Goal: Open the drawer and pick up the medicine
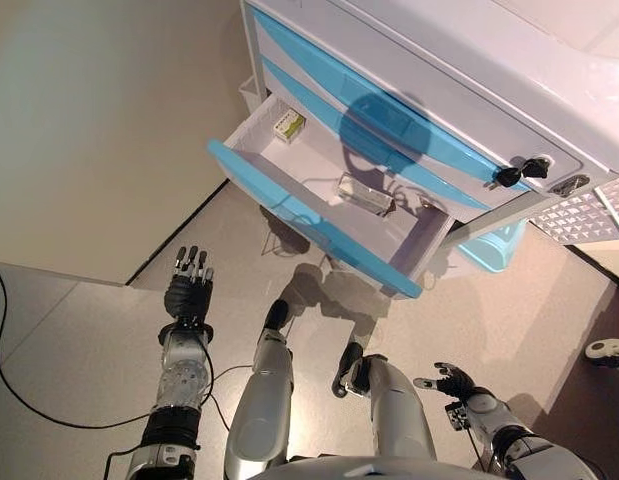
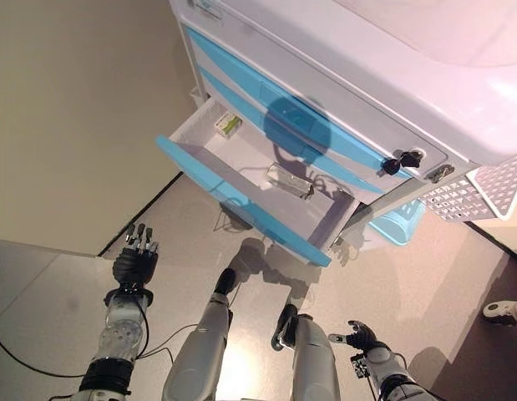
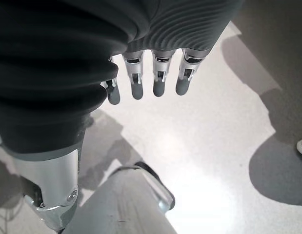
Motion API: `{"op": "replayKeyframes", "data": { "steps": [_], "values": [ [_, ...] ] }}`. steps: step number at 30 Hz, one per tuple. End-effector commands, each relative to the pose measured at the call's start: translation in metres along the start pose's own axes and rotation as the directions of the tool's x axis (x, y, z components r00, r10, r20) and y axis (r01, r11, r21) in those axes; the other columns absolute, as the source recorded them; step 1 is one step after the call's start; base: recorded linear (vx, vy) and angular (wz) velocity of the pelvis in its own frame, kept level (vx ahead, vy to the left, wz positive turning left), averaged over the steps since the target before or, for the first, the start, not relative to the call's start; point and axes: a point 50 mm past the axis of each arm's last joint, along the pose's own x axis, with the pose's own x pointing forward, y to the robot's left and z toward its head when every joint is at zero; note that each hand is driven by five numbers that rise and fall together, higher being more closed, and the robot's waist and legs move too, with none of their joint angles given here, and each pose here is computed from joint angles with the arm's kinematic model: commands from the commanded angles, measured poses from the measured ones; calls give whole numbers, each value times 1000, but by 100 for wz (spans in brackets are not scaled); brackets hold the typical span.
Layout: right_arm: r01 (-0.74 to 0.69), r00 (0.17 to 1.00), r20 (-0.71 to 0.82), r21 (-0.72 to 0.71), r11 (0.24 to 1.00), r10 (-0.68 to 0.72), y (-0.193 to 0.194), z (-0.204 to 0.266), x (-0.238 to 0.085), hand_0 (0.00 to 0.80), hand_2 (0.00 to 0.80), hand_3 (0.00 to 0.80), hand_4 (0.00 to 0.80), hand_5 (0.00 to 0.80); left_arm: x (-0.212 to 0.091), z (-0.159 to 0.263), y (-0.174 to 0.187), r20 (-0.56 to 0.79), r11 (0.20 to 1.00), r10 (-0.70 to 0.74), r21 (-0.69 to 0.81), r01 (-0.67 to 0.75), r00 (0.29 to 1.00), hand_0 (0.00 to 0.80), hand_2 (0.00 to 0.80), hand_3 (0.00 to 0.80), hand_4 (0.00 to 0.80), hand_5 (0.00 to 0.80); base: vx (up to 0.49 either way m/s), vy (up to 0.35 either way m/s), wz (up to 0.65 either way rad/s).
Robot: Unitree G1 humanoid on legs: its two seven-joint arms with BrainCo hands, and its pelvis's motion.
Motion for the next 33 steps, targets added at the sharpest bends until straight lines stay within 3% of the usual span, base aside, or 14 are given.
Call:
{"op": "replayKeyframes", "data": {
  "steps": [1, 5, 7, 8, 9, 10, 13, 14, 20, 23, 24, 27, 29, 33],
  "values": [
    [72, 997, -22, 65, 995, -71, -17, -12, -3, 0, 0, 0, 0, 0, -3, 7, 24, 35, 993, 119, -1, -119, 992, 0, 0, 0, 0, 0, 55, 36, -11],
    [92, 995, 16, 96, 991, -94, -25, -12, -6, 0, 0, 0, 0, 0, -12, 13, 58, 7, 947, 257, 198, -253, 967, 0, 0, 0, 0, 0, 92, 56, -13],
    [93, 993, 67, 97, 991, -100, -32, -4, -8, 0, 0, 0, 0, 0, -22, 20, 87, -9, 878, 372, 328, -348, 928, 0, 0, 0, 0, 0, 89, 107, -26],
    [85, 990, 106, 94, 992, -95, -35, 4, -9, 0, 0, 0, 0, 0, -29, 24, 104, -23, 801, 450, 452, -392, 893, 0, 0, 0, 0, 0, 46, 82, -41],
    [85, 990, 106, 94, 992, -95, -35, 4, -9, 0, 0, 0, 0, 0, -29, 24, 104, -23, 801, 450, 452, -392, 893, 0, 0, 0, 0, 0, 51, 110, -66],
    [79, 982, 163, 86, 993, -92, -40, 13, -12, 0, 0, 0, 0, 0, -38, 31, 122, -19, 687, 529, 596, -416, 848, 0, 0, 0, 0, 0, 53, 102, -65],
    [61, 972, 222, 62, 996, -73, -44, 23, -16, 0, 0, 0, 0, 0, -46, 31, 132, -28, 637, 575, 643, -426, 817, 0, 0, 0, 0, 0, 60, 103, -60],
    [51, 965, 254, 61, 997, -65, -48, 29, -19, 0, 0, 0, 0, 0, -53, 33, 141, -35, 557, 621, 723, -409, 783, 0, 0, 0, 0, 0, 62, 104, -56],
    [36, 869, 494, -23, 999, -20, -72, 80, -47, 0, 0, 0, 0, 0, -75, 33, 161, -83, 364, 700, 896, -255, 709, 0, 0, 0, 0, 0, 48, 91, -59],
    [-9, 778, 627, -56, 998, 43, -87, 107, -75, 0, 0, 0, 0, 0, -84, 29, 167, -122, 278, 722, 953, -124, 681, 0, 0, 0, 0, 0, 41, 94, -57],
    [-85, 697, 709, -66, 994, 106, -89, 128, -93, 0, 0, 0, 0, 0, -86, 26, 168, -141, 228, 723, 973, -41, 676, 0, 0, 0, 0, 0, 20, 89, -59],
    [-129, 656, 739, -95, 987, 157, -92, 133, -105, 0, 0, 0, 0, 0, -85, 23, 167, -159, 205, 716, 979, 13, 680, 0, 0, 0, 0, 0, 15, 61, -60],
    [-318, 472, 812, -209, 925, 345, -85, 161, -142, 0, 0, 0, 0, 0, -81, 11, 160, -236, 156, 674, 972, 178, 700, 0, 0, 0, 0, 0, 16, 64, -11],
    [-454, 325, 772, -380, 806, 547, -70, 183, -168, 0, 0, 0, 0, 0, -77, 4, 155, -284, 150, 648, 957, 248, 707, 0, 0, 0, 0, 0, 2, 42, -17]
  ]
}}
